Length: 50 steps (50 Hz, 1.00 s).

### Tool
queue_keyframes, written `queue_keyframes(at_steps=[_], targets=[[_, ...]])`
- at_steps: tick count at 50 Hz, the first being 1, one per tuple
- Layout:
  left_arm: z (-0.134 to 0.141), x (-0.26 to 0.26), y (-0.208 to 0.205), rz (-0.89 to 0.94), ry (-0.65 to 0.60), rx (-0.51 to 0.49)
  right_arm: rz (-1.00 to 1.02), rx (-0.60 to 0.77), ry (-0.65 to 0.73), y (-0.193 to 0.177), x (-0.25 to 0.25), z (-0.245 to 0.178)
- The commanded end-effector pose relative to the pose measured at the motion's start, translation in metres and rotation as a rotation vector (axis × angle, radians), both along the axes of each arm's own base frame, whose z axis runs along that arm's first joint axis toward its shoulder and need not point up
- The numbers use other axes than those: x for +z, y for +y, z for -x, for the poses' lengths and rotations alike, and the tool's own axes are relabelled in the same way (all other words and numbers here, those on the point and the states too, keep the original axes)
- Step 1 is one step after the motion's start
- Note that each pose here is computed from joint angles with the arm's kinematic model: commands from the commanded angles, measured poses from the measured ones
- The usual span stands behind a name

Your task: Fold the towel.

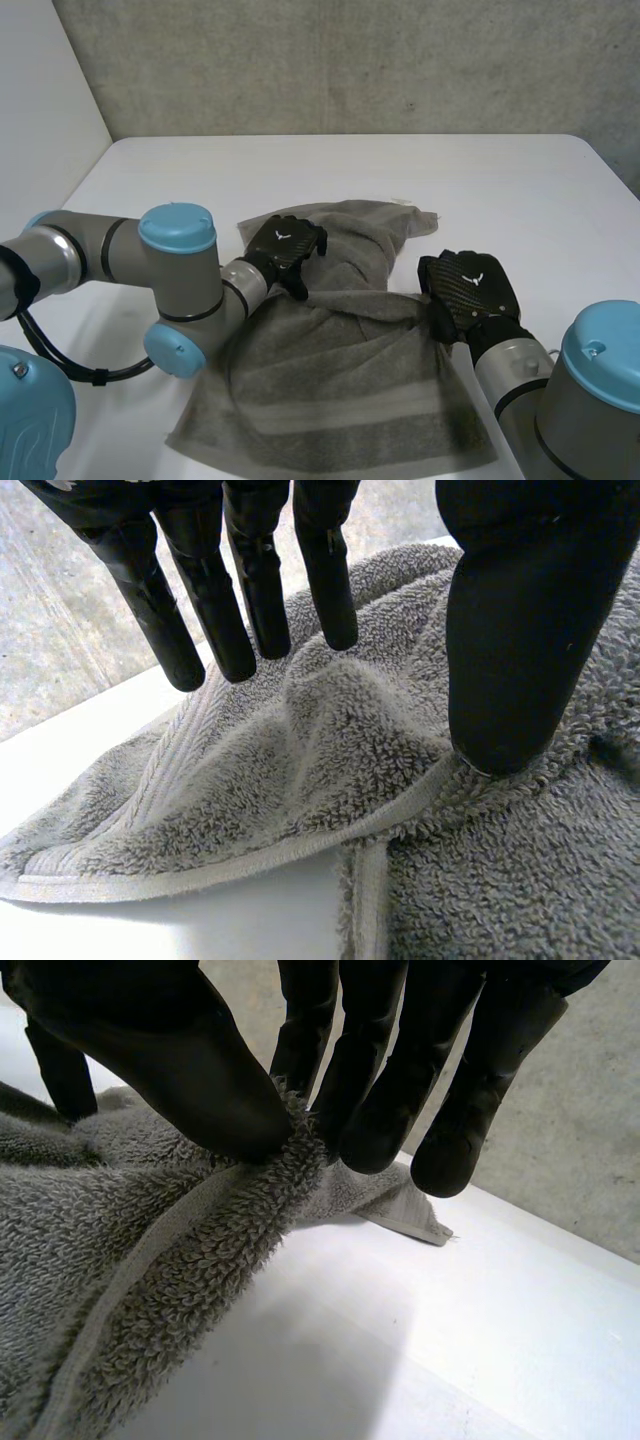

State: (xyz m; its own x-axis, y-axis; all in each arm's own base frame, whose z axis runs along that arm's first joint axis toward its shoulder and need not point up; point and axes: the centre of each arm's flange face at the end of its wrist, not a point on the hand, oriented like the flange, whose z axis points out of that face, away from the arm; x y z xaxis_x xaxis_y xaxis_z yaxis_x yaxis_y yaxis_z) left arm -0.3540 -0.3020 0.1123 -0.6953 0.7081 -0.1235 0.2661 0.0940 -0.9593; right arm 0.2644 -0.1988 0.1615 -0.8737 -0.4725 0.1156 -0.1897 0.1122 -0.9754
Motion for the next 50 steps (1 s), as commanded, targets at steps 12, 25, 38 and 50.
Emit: queue_keyframes(at_steps=[12,25,38,50], targets=[[-0.001,0.011,0.014,-0.053,-0.015,-0.033,0.018,-0.017,-0.007,-0.006,0.002,0.003],[-0.005,0.010,0.020,-0.099,-0.027,-0.027,0.019,-0.018,-0.004,-0.007,0.002,0.003],[0.005,-0.014,0.004,-0.092,-0.025,-0.023,0.016,-0.017,-0.007,-0.007,0.002,0.003],[-0.001,0.032,-0.001,0.004,0.026,0.061,0.016,-0.011,-0.010,-0.009,0.006,0.002]])
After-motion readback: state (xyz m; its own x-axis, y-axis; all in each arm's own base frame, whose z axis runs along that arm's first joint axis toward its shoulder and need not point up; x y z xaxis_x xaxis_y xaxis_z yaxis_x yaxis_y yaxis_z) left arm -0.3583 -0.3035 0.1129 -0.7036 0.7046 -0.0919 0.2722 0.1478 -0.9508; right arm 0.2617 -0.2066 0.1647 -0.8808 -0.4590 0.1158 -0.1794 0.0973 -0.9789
